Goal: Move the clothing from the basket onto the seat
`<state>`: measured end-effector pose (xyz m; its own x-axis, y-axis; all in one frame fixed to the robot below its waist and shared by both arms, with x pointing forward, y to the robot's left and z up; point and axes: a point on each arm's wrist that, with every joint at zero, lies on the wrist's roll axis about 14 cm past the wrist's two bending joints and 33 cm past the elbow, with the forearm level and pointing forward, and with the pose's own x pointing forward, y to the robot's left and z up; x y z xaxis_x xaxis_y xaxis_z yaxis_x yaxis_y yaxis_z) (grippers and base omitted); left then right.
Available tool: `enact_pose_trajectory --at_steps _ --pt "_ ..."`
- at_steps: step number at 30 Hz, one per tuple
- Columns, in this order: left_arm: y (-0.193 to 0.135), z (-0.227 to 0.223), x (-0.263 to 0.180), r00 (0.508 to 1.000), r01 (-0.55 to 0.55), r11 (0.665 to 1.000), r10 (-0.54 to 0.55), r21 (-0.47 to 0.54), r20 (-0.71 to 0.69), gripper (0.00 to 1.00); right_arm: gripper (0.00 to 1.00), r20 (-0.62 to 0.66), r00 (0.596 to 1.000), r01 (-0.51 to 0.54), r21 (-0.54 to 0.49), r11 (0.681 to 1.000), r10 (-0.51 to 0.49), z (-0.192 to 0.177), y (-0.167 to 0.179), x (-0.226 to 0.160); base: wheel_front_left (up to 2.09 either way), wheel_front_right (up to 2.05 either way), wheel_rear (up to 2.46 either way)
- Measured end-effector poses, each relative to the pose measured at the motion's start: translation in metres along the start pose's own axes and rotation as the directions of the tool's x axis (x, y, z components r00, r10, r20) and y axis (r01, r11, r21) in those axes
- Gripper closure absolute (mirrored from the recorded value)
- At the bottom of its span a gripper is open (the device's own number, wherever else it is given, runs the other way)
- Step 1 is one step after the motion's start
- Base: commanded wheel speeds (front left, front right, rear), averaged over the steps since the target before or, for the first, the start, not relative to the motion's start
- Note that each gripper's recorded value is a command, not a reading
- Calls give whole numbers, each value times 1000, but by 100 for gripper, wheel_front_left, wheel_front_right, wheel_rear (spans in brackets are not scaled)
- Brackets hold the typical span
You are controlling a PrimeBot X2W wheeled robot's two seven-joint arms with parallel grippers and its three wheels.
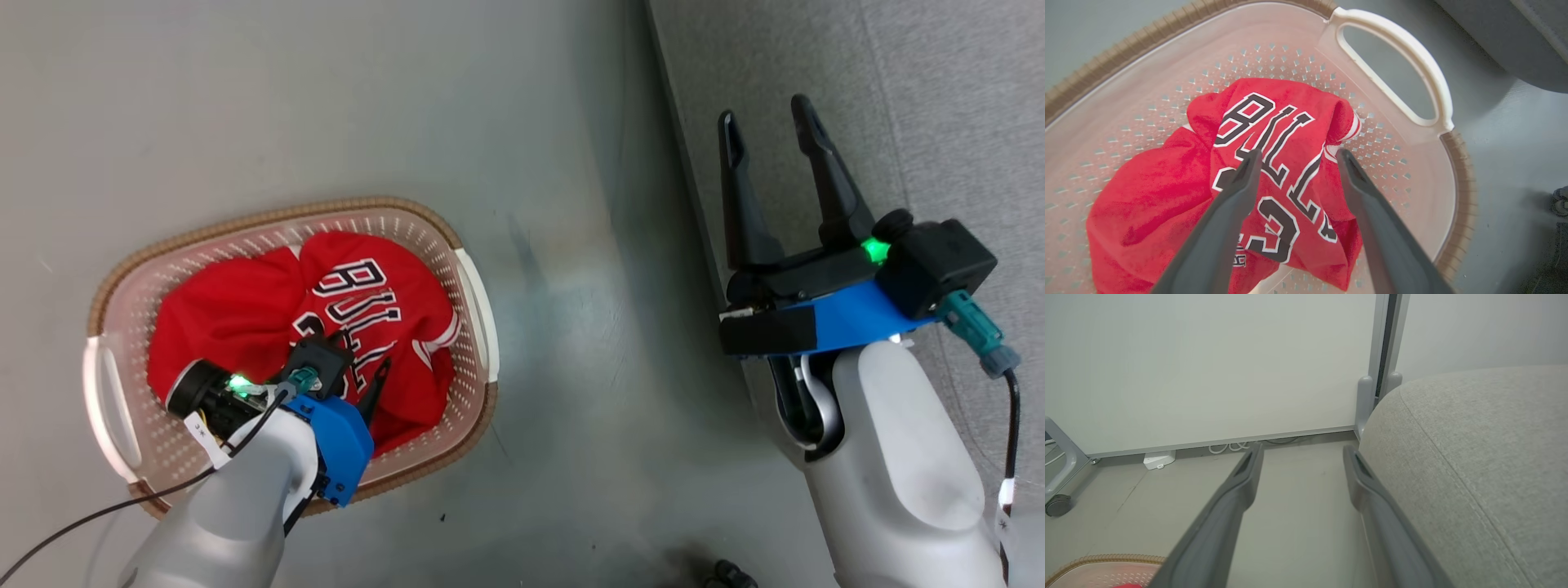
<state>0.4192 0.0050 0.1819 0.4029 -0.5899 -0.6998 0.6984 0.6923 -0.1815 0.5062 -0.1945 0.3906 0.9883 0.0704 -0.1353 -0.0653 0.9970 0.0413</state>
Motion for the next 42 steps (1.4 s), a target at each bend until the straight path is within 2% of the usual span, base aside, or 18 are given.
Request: enact_pose_trajectory --at_steps 9,20,21,22,23,31,42 --pt "-2 -37 24 995 45 999 -46 -20 -89 0 0 -36 999 -3 -6 1000 3 -28 -3 19 0 0 0" --pt "6 -57 46 990 55 998 -59 -33 -132 0 0 -88 996 -5 -3 1000 5 -61 -5 28 0 0 0" --pt "7 -57 46 989 54 998 -58 -33 -134 40 0 -91 996 -7 -3 1000 7 -63 -4 28 0 0 0" --pt "7 -58 46 989 54 998 -58 -32 -136 67 0 -93 996 -10 -4 1000 10 -64 -3 29 0 0 0" --pt "7 -59 46 989 53 998 -57 -33 -138 100 0 -96 995 -12 -1 1000 12 -66 -2 29 0 0 0" --pt "8 -47 41 992 43 999 -47 -33 -118 100 0 -78 997 -22 -3 1000 22 -57 2 32 0 0 0" --pt "2 19 24 997 15 993 -6 -116 71 100 0 -51 998 -39 -3 999 39 -37 12 27 0 0 0"
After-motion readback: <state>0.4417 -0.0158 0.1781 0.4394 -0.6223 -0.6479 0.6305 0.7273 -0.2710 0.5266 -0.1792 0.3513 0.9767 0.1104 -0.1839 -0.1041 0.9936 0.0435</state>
